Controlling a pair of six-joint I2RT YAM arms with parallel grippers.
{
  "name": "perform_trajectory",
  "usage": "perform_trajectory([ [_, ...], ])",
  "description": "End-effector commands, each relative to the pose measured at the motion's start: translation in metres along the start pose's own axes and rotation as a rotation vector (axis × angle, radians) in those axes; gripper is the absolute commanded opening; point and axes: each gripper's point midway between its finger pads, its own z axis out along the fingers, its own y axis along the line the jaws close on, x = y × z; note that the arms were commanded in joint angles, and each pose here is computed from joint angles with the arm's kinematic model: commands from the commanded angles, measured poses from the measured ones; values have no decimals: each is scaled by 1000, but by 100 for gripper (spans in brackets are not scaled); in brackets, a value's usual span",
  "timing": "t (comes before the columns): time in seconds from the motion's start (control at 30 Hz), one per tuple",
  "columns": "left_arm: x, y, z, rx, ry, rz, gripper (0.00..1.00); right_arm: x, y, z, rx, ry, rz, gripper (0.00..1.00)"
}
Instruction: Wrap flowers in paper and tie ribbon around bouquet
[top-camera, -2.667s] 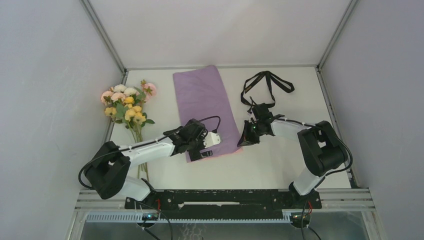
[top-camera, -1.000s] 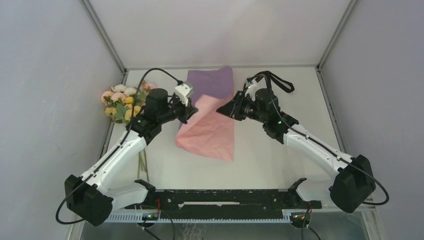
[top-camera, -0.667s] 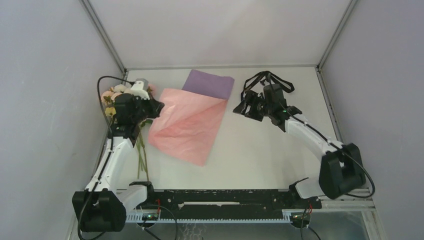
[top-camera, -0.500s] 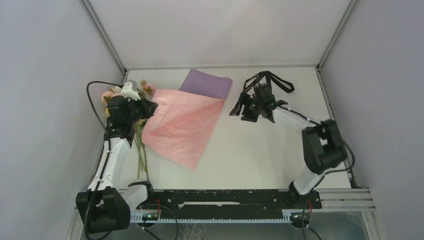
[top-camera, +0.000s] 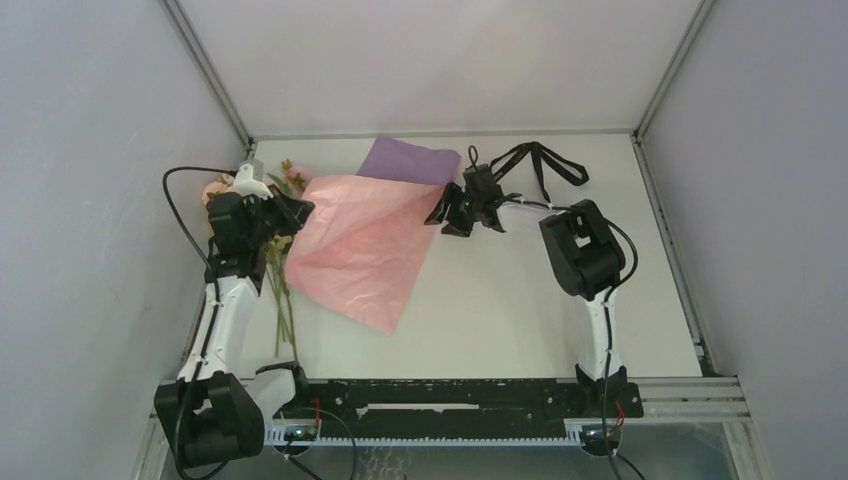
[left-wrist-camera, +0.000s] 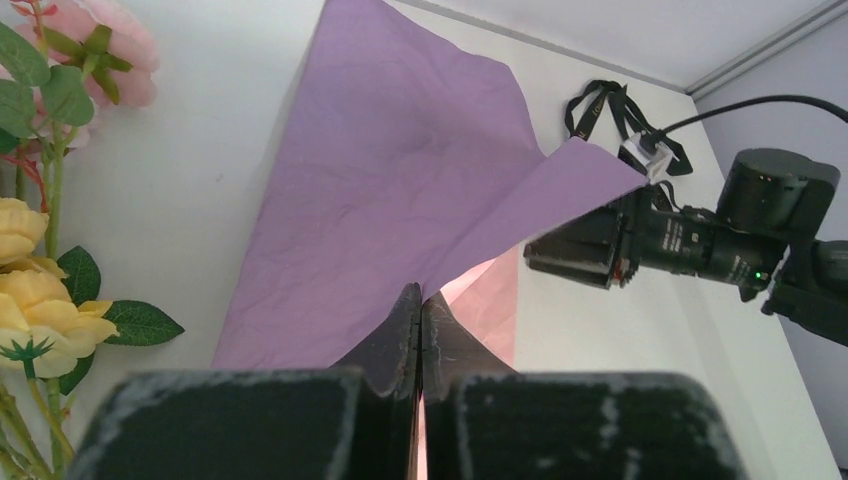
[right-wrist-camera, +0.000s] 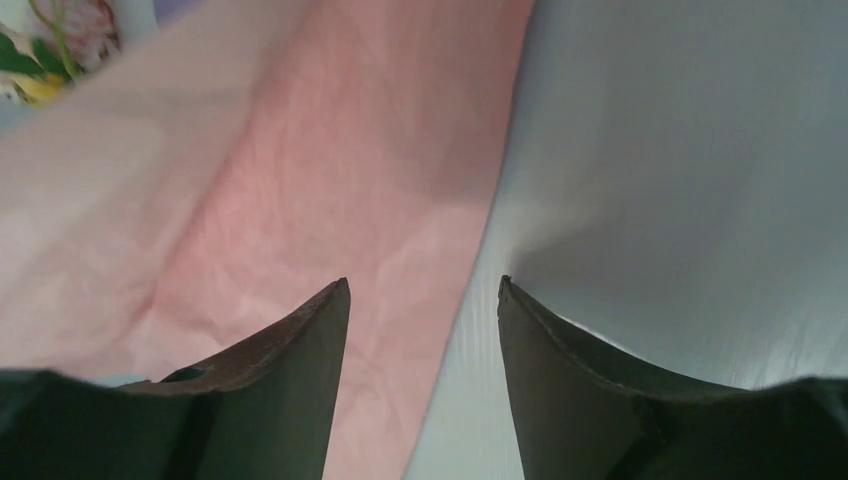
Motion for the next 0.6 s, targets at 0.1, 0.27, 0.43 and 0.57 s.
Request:
perform_trajectory([
  [0.1,-10,-7,0,45,-31,4,0,-45,24,20,-80,-117,57,59],
  [0.27,-10,-6,0,45,-30,7,0,-52,33,29,-101,-113,60,56],
  [0.43,-9,-7,1,54,-25,10,0,-82,28,19,-51,-177,46,55],
  [0.57,-9,-8,1,60,-23,12,0,-119,4,4,33,-259,60,55],
])
